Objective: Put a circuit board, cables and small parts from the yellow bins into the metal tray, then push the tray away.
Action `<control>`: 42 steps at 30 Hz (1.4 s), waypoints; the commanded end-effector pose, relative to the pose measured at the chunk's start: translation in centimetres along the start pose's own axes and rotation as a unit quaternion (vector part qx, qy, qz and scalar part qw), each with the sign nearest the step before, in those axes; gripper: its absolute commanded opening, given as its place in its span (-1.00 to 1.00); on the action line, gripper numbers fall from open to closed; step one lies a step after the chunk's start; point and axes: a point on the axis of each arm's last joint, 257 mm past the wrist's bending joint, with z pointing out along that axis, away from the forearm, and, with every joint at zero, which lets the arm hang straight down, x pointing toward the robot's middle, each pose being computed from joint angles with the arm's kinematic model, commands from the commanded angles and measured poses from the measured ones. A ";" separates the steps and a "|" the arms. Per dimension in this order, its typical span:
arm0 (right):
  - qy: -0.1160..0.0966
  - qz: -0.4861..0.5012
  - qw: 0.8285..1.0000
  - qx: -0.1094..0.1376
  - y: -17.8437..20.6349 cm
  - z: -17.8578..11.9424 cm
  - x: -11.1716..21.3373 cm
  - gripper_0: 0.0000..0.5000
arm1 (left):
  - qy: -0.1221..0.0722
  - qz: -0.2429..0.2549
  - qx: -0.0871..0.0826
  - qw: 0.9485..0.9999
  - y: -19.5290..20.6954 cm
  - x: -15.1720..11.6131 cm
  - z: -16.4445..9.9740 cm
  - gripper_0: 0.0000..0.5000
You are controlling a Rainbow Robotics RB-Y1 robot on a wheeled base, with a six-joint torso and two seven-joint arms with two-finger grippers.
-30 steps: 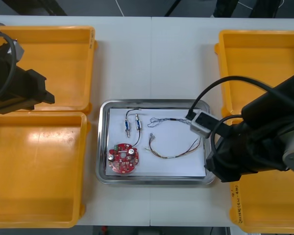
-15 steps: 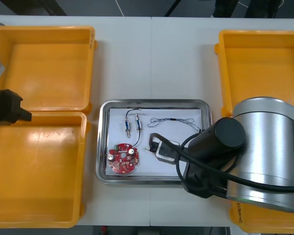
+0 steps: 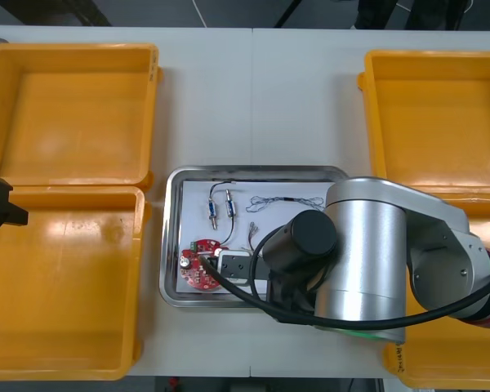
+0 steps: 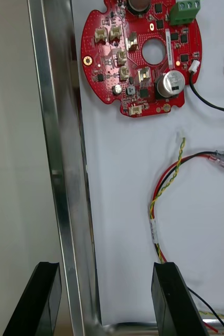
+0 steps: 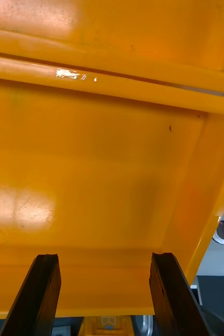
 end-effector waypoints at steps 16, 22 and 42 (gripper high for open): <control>0.029 -0.065 0.997 0.019 2.5 3.9 -1.9 1.00 | 0.007 0.069 -0.048 0.996 4.2 -0.1 -0.2 1.00; 0.040 -0.059 0.997 0.012 3.0 4.9 -1.7 1.00 | 0.006 0.071 -0.050 0.996 4.3 -0.2 -0.3 1.00; 0.039 -0.035 0.999 0.002 4.3 7.0 -2.1 1.00 | 0.006 0.072 -0.050 0.996 4.3 -0.2 -0.3 1.00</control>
